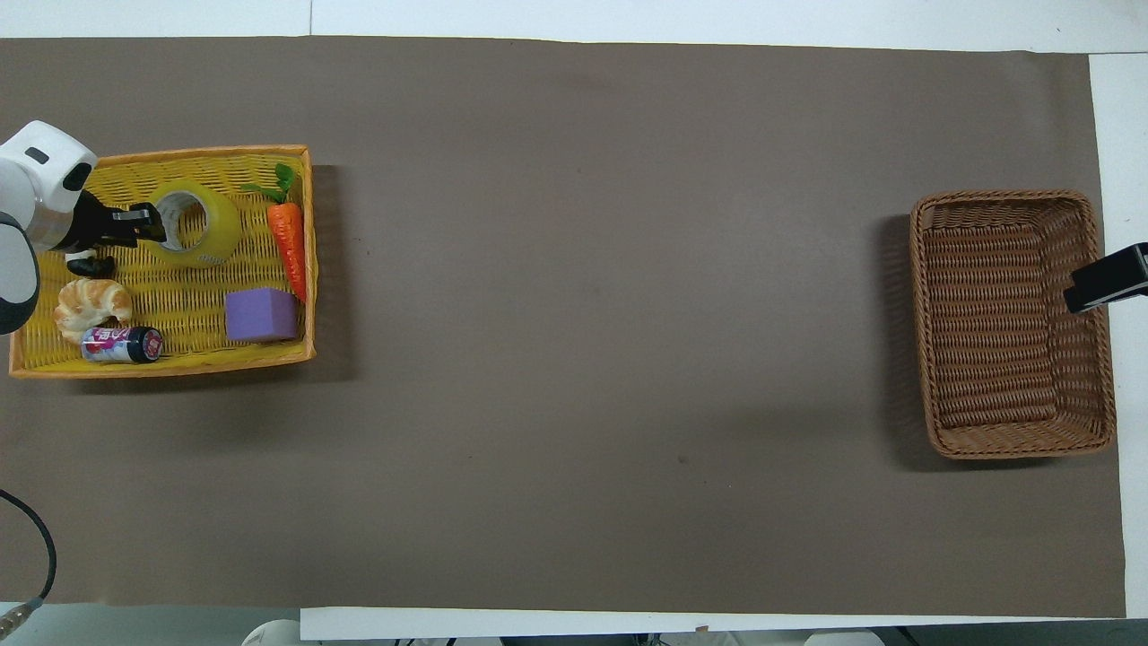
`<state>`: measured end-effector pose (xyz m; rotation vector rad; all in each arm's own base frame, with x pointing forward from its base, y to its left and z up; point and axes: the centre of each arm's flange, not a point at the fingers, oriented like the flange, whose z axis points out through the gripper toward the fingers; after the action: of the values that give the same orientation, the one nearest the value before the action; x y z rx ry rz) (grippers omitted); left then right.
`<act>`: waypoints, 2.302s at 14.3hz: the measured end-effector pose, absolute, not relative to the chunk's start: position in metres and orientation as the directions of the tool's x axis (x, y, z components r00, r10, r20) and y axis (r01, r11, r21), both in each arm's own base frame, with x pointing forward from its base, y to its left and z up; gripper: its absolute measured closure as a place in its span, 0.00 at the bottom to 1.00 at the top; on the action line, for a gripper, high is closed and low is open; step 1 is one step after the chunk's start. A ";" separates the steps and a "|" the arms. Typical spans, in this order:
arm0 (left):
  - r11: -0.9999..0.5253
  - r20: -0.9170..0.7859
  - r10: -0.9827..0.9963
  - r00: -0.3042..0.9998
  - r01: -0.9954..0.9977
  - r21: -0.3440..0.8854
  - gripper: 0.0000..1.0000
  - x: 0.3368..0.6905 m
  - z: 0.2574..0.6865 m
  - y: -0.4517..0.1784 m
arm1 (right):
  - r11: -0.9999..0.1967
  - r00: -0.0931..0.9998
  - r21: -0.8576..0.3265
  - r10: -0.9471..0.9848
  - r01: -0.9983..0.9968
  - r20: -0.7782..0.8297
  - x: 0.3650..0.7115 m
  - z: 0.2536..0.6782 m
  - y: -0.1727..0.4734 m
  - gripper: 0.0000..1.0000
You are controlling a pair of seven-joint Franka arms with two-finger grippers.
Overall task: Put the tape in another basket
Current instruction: 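Grasp the tape roll rim with the left gripper and lift it, then carry the tape toward the center while the right gripper reaches toward it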
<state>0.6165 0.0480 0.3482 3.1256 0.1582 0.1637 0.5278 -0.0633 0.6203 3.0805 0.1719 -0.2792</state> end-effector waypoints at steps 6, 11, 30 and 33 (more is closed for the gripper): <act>-0.995 0.106 0.102 0.989 0.101 0.013 0.65 0.625 0.313 0.049 | -0.993 0.978 0.033 0.106 0.114 -0.182 0.528 0.620 -0.063 0.00; -0.995 0.094 0.103 0.990 0.102 0.013 0.70 0.625 0.303 0.049 | -0.993 0.978 0.033 0.106 0.114 -0.182 0.528 0.620 -0.063 0.00; -0.963 -0.120 0.050 0.992 0.080 0.257 0.79 0.586 0.456 -0.265 | -0.993 0.978 0.033 0.106 0.114 -0.182 0.528 0.620 -0.063 0.00; -0.965 -0.126 0.025 0.992 0.057 0.255 0.79 0.543 0.459 -0.350 | -0.993 0.978 0.030 0.107 0.114 -0.179 0.528 0.620 -0.063 0.00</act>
<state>0.5429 -0.3496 0.4588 2.8743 0.0604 -0.1770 0.5281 -0.0630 0.6204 3.0841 0.1725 -0.2754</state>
